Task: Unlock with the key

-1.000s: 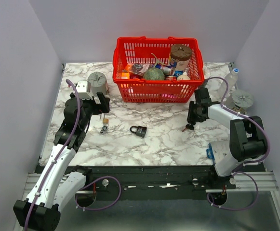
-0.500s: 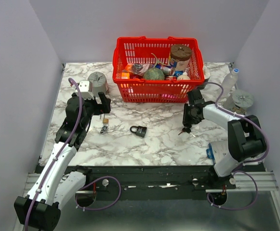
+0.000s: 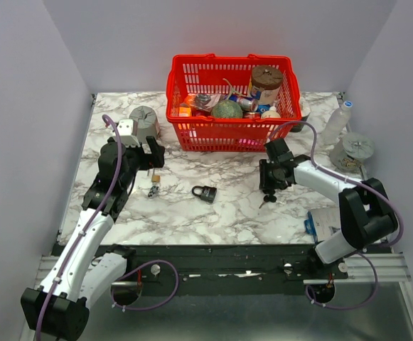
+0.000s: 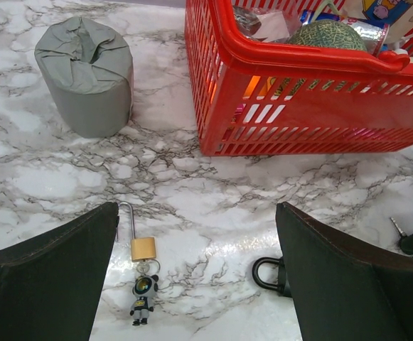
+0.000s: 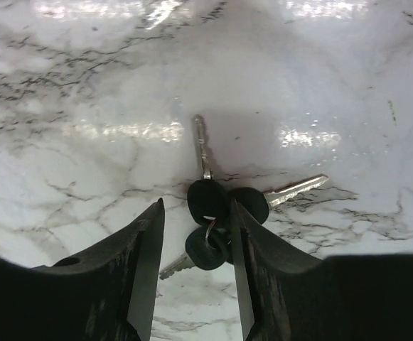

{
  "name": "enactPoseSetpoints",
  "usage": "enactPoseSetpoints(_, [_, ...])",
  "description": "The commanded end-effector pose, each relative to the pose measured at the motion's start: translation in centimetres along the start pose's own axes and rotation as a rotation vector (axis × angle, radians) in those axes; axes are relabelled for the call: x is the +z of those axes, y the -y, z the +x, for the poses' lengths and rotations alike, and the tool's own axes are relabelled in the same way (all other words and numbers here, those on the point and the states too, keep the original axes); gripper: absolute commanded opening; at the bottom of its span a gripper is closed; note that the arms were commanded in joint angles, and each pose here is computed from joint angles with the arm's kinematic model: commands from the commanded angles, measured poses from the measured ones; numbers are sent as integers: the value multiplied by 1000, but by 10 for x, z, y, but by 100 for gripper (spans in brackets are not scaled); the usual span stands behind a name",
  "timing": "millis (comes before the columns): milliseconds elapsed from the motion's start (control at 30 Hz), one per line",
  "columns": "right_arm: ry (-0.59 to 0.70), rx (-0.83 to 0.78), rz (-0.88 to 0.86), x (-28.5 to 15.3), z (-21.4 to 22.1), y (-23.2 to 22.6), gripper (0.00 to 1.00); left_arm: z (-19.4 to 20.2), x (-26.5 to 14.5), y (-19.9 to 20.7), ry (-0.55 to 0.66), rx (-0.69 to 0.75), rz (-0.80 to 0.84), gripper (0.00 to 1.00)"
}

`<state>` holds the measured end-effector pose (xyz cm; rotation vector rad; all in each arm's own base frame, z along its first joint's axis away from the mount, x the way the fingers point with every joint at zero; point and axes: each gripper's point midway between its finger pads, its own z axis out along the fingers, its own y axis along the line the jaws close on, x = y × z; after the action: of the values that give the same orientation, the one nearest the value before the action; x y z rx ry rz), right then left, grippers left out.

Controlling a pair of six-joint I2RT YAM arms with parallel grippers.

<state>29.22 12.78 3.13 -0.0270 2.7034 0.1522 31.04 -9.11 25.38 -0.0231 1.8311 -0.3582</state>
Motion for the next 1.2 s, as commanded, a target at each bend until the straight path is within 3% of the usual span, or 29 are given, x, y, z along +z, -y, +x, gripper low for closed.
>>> enactPoseSetpoints(0, [32,-49,60,-10,-4,7,52,-1,0,6,-6,-7,24,99])
enactPoseSetpoints(433, [5,-296,185,-5,8,7,56,2,2,6,-20,-8,22,99])
enactPoseSetpoints(767, [-6,-365,175,-1,-1,0,56,6,4,9,-38,-11,41,99])
enactPoseSetpoints(1167, [-126,-414,166,11,17,1,51,6,4,12,-41,-10,51,99])
